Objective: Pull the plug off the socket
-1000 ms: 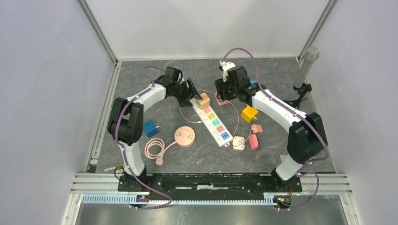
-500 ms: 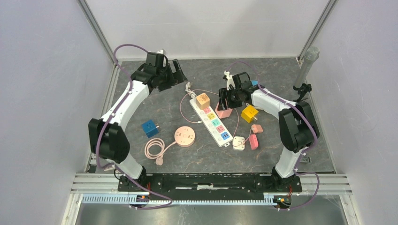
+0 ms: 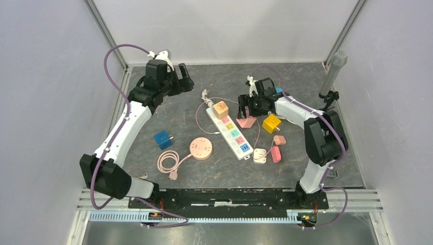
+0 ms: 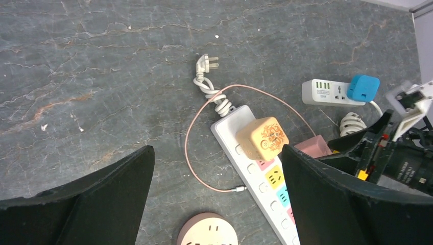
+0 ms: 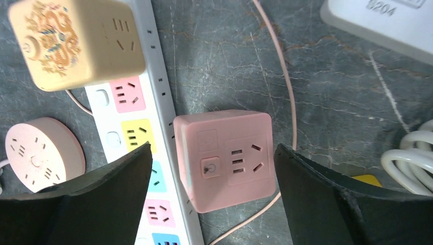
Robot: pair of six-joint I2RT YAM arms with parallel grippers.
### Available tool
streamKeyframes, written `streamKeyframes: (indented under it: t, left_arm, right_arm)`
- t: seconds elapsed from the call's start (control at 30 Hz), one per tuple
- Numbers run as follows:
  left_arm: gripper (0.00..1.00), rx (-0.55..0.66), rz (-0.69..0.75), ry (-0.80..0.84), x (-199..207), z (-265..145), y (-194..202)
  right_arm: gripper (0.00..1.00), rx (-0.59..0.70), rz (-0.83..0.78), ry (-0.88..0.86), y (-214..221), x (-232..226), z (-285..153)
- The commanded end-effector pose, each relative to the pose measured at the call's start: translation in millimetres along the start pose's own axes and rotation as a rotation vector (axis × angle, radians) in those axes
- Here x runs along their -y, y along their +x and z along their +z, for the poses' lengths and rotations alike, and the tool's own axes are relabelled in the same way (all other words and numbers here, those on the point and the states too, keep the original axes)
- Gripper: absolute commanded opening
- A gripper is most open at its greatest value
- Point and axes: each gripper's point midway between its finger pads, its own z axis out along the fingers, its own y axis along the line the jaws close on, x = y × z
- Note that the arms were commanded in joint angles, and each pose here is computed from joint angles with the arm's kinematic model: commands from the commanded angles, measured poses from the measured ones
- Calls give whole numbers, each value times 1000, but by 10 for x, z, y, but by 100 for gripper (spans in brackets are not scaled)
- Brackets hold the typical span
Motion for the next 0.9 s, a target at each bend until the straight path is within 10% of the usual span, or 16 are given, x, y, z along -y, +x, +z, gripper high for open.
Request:
streamKeyframes:
  t: [0.0, 0.27, 0.87]
  left_arm:
    - [100, 92, 50, 53, 96, -74, -219]
    - [98, -23, 103, 512, 869, -193, 48]
    - [99, -291, 221, 376, 823, 667, 900]
  right_arm:
    - [93, 162, -44, 23, -404, -47, -309]
    - [92, 232, -66, 66, -502, -19, -531]
    - [79, 169, -166, -134, 311, -471, -389]
